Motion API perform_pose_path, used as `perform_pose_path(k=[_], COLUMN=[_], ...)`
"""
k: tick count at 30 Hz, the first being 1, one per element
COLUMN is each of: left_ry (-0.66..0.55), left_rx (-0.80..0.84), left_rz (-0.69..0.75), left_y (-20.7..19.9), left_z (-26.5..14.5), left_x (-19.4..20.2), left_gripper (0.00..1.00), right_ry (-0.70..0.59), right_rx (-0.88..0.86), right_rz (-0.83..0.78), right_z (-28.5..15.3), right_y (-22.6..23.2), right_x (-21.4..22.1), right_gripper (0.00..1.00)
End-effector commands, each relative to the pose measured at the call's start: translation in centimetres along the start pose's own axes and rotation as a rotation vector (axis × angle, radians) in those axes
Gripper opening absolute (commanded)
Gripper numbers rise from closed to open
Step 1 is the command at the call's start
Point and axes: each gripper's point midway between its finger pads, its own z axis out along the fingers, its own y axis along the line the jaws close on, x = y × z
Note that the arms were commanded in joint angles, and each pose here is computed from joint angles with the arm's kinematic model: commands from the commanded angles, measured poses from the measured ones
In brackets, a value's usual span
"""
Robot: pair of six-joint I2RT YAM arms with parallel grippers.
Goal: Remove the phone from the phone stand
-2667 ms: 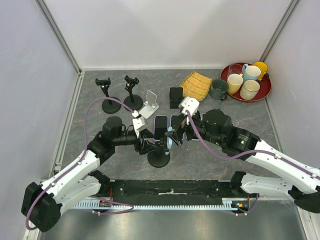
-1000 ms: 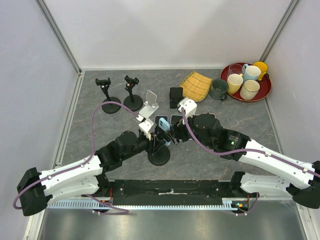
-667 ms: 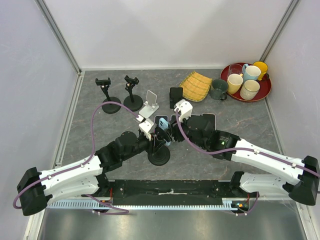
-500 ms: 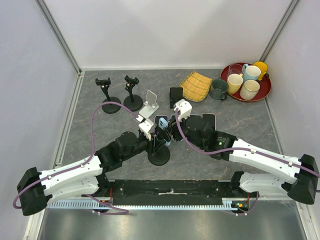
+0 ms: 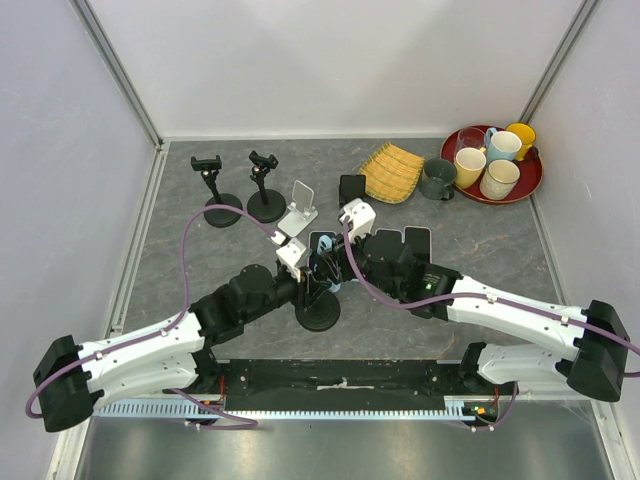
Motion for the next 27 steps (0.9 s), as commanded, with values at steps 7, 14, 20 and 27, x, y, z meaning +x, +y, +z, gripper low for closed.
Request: perform_pose_path(k=[7,14,20,27], left_ry=[-0.010,-0.052,-0.021,-0.047], left_rx=[-0.177,-0.330,-0.368,-0.347], left_rz=[-0.098,-0.119,-0.096,-0.100], left_y=[2.9,5.6,6.3,6.0], left_z=[-1.5,-2.9,-2.7,-2.2], left_x=[1.0,0.8,1.4,1.2], left_gripper=[0.02,0.02,0.02,0.02], right_ry=[-0.005,0.035,0.071,0.061], right_rx=[0.043,0.002,-0.026,0.051], right_rz=[-0.009,-0.017,-0.056,-0.078], right_z=[-1.4,-2.9,-3.0,-3.0], right_y=[-1.1,-0.3,1.9,1.9], right_x=[-0.2,0.3,1.2,1.4], right_gripper=[0.00,0.00,0.00,0.00])
